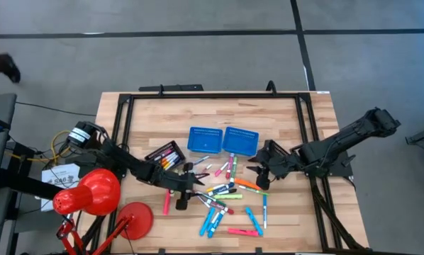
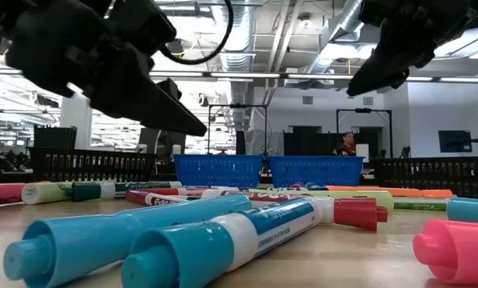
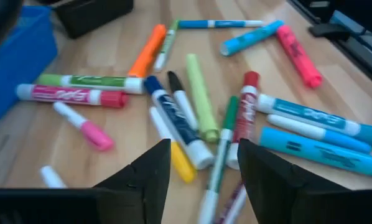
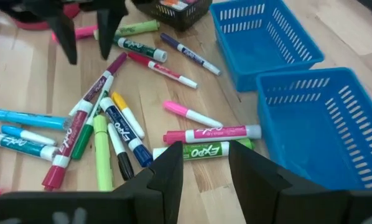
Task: Pick & Place Markers
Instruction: Put the dark green solvent marker into the left blue bin
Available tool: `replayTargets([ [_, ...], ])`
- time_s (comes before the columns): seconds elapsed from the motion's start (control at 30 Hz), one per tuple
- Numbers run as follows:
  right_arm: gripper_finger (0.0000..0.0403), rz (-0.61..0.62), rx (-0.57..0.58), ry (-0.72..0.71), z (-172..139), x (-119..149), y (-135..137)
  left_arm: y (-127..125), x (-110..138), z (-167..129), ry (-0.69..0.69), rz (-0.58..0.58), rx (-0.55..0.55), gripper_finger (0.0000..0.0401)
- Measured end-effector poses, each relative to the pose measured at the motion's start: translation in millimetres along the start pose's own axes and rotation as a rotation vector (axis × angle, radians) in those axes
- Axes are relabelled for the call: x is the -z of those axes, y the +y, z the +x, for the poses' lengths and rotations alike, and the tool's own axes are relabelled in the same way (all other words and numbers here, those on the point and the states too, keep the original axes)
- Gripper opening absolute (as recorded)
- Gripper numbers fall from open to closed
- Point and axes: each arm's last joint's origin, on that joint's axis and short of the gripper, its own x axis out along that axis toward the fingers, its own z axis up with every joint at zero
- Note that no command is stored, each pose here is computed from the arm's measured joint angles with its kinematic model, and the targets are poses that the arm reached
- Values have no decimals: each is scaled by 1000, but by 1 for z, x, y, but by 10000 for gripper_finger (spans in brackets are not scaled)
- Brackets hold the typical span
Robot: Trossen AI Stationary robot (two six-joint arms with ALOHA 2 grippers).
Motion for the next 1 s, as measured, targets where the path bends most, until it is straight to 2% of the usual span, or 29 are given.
replayTargets([
  [0.13, 118, -113, -30, 37, 13, 4, 6, 8, 0, 2, 2, -18, -26, 182],
  [0.2, 118, -129, -49, 64, 19, 7, 7, 10, -1, 2, 2, -23, -33, 182],
  [0.43, 118, -103, -108, 107, 26, 6, 3, 14, -1, 3, 5, -30, -45, 182],
  [0.6, 118, -82, -111, 93, 28, 3, -1, 7, 5, 2, 51, -18, 95, 174],
  [0.73, 118, -82, -112, 93, 28, 3, -1, 1, 17, -3, 90, -1, 127, 157],
  [0.83, 118, -82, -114, 94, 28, 3, -1, 0, 27, -7, 117, 5, 118, 148],
  [1.0, 118, -82, -114, 94, 28, 3, -1, 2, 35, -10, 132, -8, 41, 144],
])
